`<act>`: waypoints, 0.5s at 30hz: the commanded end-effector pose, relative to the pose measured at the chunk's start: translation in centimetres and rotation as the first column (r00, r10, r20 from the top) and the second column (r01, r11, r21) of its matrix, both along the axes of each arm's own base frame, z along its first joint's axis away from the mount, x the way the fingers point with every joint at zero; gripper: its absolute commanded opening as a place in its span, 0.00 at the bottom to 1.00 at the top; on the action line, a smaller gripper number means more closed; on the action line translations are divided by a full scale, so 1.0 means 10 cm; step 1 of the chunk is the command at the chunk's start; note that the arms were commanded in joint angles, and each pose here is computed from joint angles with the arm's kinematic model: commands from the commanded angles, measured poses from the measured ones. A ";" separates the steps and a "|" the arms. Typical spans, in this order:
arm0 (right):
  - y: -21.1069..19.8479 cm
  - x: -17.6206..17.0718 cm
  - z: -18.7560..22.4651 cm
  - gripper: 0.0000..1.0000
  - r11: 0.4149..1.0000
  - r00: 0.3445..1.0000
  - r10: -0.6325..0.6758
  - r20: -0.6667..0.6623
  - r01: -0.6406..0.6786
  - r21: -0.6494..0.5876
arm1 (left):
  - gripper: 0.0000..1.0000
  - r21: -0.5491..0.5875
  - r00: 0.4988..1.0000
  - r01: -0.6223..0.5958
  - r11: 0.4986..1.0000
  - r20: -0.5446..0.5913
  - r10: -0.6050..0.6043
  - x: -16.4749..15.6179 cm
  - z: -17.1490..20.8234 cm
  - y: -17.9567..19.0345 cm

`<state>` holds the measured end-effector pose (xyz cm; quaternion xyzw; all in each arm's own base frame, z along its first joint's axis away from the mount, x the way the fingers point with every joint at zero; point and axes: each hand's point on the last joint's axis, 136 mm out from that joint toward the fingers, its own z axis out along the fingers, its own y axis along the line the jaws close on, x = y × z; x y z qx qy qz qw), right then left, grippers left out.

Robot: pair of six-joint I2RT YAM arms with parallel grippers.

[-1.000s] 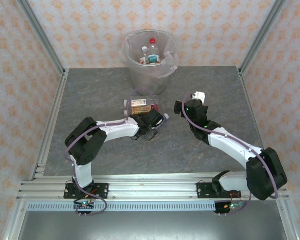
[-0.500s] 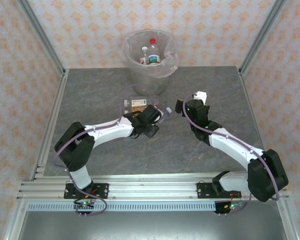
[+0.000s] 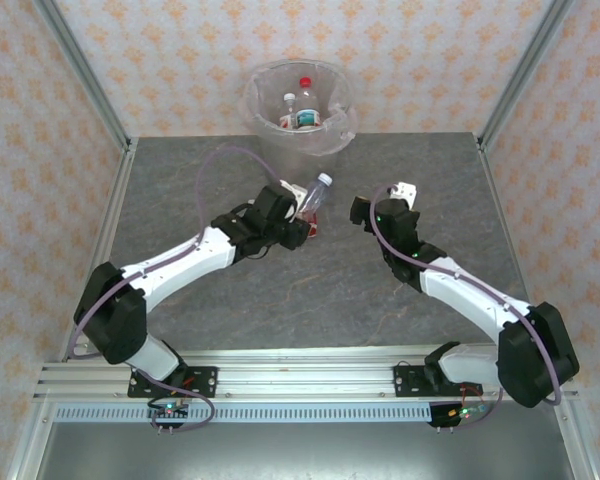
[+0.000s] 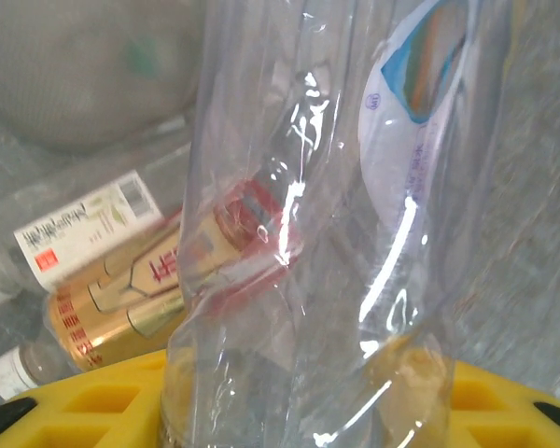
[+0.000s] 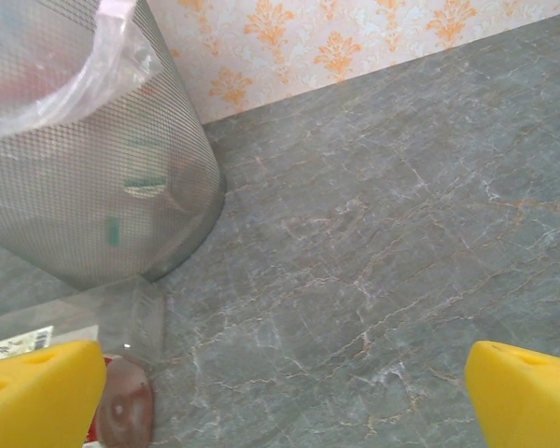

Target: Put the plastic bottles in the bin

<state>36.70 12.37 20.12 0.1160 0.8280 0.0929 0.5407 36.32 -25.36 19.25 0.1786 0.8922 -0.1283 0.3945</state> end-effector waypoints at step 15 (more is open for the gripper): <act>-0.10 -0.16 0.17 0.99 0.999 0.998 -0.011 0.055 0.008 0.050 | 0.50 -0.326 0.890 -0.185 0.927 0.344 0.299 1.02 1.79 0.05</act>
